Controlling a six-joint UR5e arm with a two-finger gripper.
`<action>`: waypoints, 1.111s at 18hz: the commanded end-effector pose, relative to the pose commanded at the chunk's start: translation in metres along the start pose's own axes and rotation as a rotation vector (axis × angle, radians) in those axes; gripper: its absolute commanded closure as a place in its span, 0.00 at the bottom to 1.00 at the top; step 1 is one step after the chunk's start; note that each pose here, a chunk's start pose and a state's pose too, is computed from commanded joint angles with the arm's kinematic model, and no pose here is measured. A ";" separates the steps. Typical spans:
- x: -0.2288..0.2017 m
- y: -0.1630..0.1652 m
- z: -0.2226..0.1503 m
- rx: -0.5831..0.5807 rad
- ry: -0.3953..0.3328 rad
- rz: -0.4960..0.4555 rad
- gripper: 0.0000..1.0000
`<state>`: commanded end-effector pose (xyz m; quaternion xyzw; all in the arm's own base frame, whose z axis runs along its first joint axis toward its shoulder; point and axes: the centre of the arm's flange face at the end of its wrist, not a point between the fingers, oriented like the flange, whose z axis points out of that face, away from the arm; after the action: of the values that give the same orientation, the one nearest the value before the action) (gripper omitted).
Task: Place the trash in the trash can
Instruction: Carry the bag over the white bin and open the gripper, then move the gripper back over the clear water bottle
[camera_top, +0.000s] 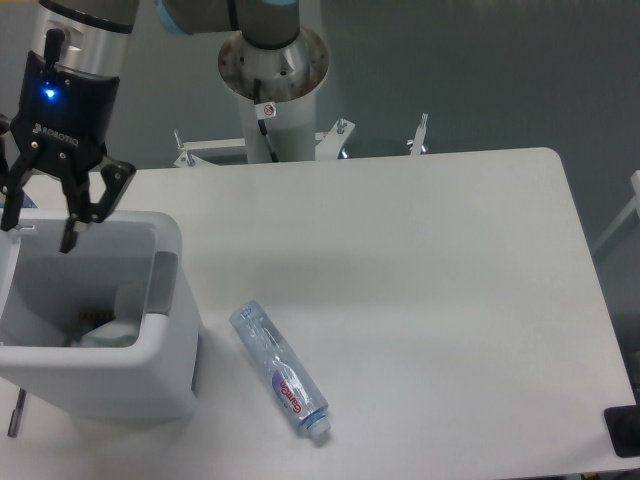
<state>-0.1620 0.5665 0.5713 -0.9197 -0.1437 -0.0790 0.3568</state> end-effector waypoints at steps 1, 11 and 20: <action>-0.028 -0.002 -0.008 0.014 -0.031 -0.038 0.00; -0.210 0.020 0.035 -0.095 -0.295 -0.296 0.00; -0.304 0.027 0.136 -0.205 -0.382 -0.424 0.00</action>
<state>-0.4353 0.5765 0.3790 -0.8985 -0.3885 0.0087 0.2043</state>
